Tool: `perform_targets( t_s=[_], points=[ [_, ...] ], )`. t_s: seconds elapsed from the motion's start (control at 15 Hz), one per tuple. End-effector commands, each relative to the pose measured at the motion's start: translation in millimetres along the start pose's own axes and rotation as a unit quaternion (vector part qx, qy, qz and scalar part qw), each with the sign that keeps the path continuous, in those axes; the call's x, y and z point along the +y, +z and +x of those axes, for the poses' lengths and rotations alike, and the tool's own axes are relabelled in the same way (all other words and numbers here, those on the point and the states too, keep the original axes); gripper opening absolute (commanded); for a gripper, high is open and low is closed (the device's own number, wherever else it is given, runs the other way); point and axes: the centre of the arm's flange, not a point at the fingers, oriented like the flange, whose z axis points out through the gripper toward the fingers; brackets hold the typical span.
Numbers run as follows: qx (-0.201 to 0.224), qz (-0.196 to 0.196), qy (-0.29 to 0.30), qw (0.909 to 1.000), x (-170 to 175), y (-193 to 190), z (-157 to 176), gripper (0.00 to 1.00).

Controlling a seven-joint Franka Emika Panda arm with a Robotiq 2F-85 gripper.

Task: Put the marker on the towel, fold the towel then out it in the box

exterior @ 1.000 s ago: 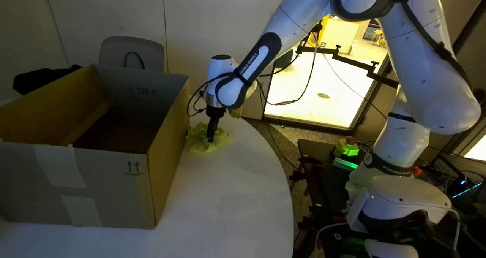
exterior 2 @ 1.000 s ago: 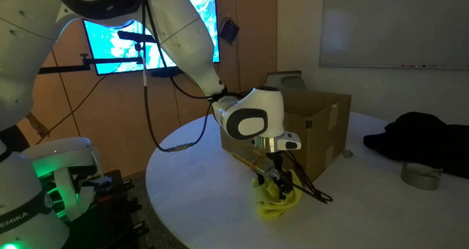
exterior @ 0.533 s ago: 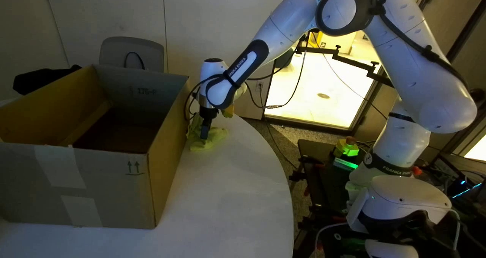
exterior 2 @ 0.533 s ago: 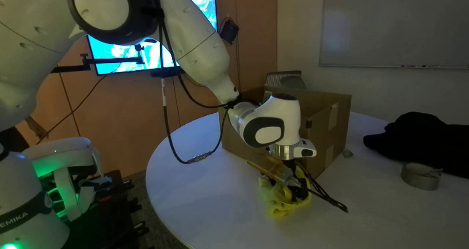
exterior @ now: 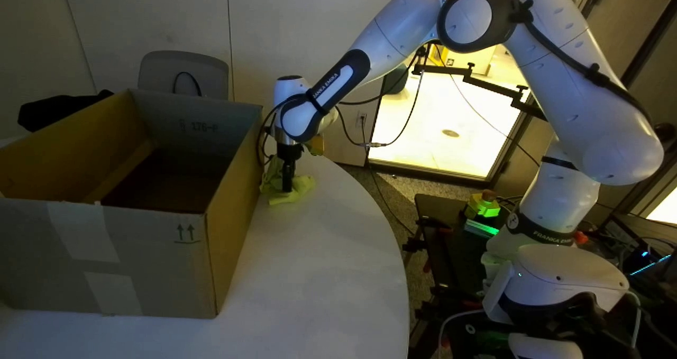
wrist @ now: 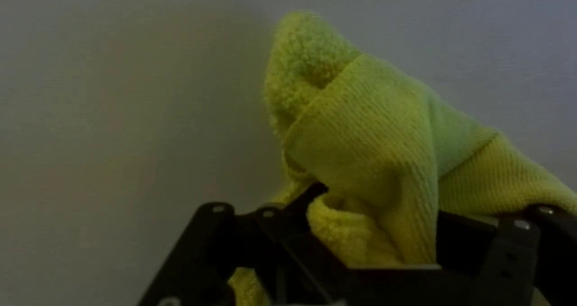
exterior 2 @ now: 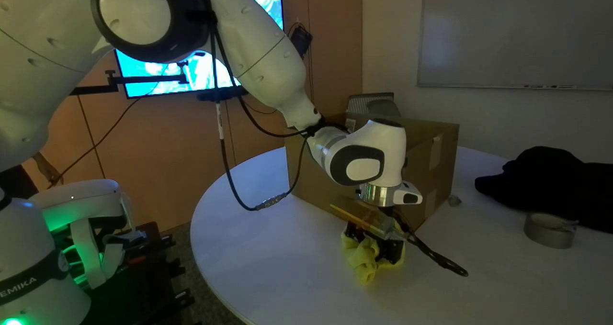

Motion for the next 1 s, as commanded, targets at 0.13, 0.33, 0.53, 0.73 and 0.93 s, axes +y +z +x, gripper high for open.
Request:
perform_targets(
  t_s=[0.13,0.33,0.53,0.73,0.93],
  points=[
    [-0.017,0.031,0.02,0.9992,11.4,-33.1,-5.0,0.07],
    [0.004,0.033,0.046,0.9984,4.4,-75.8,-11.9,0.11],
    [0.027,0.027,0.074,0.9965,-6.2,-125.3,-8.0,0.13],
    [0.055,0.015,0.102,0.9931,-24.3,-177.4,-4.2,0.12],
    [0.092,0.01,0.129,0.9874,-45.8,-227.2,-6.2,0.12]
  ],
)
